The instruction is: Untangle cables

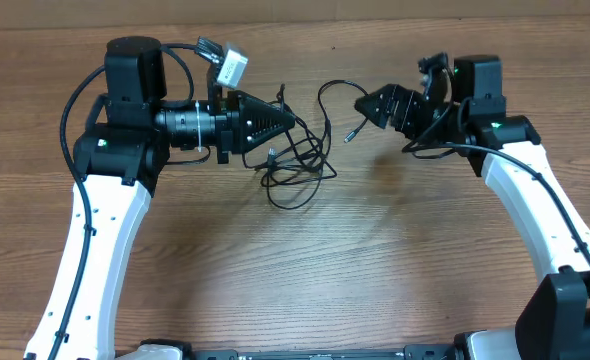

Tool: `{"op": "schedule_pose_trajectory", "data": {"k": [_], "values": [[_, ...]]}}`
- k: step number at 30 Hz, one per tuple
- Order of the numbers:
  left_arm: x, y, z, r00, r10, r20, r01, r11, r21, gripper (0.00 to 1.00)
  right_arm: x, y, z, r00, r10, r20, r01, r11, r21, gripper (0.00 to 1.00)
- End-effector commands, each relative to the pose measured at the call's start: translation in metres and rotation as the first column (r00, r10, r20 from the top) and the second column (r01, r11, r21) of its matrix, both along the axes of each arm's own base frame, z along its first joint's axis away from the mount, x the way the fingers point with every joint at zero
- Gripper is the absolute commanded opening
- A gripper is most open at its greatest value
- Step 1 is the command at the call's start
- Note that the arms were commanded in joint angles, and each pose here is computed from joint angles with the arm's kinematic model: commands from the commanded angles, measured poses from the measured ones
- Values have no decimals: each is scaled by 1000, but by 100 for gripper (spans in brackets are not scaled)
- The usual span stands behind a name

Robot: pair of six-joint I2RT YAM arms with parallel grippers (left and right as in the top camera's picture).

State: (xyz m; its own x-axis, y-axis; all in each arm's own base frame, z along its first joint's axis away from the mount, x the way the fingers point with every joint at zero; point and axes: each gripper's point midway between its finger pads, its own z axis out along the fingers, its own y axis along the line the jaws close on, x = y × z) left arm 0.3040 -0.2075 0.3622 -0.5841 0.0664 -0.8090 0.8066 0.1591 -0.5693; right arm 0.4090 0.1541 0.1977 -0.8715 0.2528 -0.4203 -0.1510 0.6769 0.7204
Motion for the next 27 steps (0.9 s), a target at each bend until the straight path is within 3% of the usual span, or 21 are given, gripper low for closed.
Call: {"op": "schedule_pose_trajectory", "data": {"k": [1, 6, 9, 11, 13, 14, 18, 24, 27], "values": [[-18, -12, 18, 982, -94, 162, 99, 995, -20, 4, -24, 41, 46, 967, 217, 133, -233, 965, 121, 100], [-13, -14, 19, 989, -67, 135, 70, 997, -15, 4, -41, 69, 45, 955, 278, 104, -290, 947, 135, 100], [4, -13, 20, 999, 31, 10, -31, 1000, -8, 4, -48, 86, 49, 950, 297, 95, -309, 938, 157, 100], [24, -9, 17, 977, 169, -132, -169, 986, 11, 4, -49, 98, 52, 953, 290, 86, -301, 939, 168, 100], [44, -1, 11, 899, 316, -303, -318, 947, 43, 5, -46, 105, 50, 971, 235, 40, -238, 956, 173, 100], [53, 4, 7, 828, 382, -411, -393, 917, 59, 5, -44, 108, 46, 983, 183, -5, -180, 968, 173, 100], [73, 16, 0, 602, 484, -635, -556, 825, 102, 4, -39, 122, 42, 996, 73, -55, -64, 986, 157, 100], [81, 23, -2, 425, 478, -769, -632, 765, 127, 4, -27, 129, 37, 978, -158, -136, 178, 972, 151, 100], [82, 23, -1, 381, 455, -805, -640, 758, 125, 4, -24, 131, 32, 959, -234, -157, 257, 956, 140, 100]]}}
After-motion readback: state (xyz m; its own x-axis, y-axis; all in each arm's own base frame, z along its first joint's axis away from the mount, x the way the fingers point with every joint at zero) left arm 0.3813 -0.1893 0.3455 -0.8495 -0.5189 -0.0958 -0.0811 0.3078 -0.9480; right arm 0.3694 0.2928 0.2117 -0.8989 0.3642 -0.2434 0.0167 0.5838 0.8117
